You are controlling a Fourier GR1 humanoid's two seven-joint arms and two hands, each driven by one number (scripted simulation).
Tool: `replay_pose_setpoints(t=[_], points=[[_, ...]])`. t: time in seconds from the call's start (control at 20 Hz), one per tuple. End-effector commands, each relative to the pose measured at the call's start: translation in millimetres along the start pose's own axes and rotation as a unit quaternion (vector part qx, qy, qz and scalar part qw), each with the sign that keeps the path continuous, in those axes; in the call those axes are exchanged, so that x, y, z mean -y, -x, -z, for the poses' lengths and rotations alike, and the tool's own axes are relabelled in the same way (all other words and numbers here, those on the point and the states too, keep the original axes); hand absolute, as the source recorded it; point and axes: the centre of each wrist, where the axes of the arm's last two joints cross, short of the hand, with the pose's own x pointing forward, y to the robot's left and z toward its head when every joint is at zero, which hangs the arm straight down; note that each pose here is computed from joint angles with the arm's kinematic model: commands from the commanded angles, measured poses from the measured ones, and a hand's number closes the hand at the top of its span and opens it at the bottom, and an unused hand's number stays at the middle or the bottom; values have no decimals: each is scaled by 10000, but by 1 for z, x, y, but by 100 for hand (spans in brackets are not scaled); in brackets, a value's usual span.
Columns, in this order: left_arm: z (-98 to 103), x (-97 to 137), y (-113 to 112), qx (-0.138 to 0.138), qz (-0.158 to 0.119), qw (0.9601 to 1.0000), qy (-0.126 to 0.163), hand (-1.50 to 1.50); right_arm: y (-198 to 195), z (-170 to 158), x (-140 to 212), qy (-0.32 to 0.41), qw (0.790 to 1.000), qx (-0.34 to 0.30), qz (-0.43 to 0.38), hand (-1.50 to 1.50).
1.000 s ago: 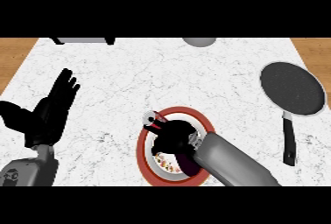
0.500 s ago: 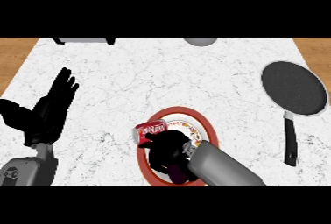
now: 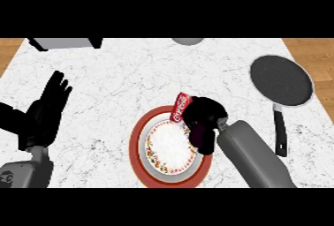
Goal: Pick the eggplant from the plate and place it in the pan
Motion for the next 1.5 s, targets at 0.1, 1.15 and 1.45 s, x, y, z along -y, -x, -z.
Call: replay_pose_setpoints(t=[0.1,1.15,1.45], points=[[-4,-2,3,-26,-52,10000,-24,0,65,-28,31,1527,9264,-3255,1119,150],[-1,8,-2,103,14,9992,376,0,64,-63,173,4368,6991,-5633,557,150],[-2,12,-9,61,-8,9995,303,0,132,-117,158,4590,6741,-5738,749,150]])
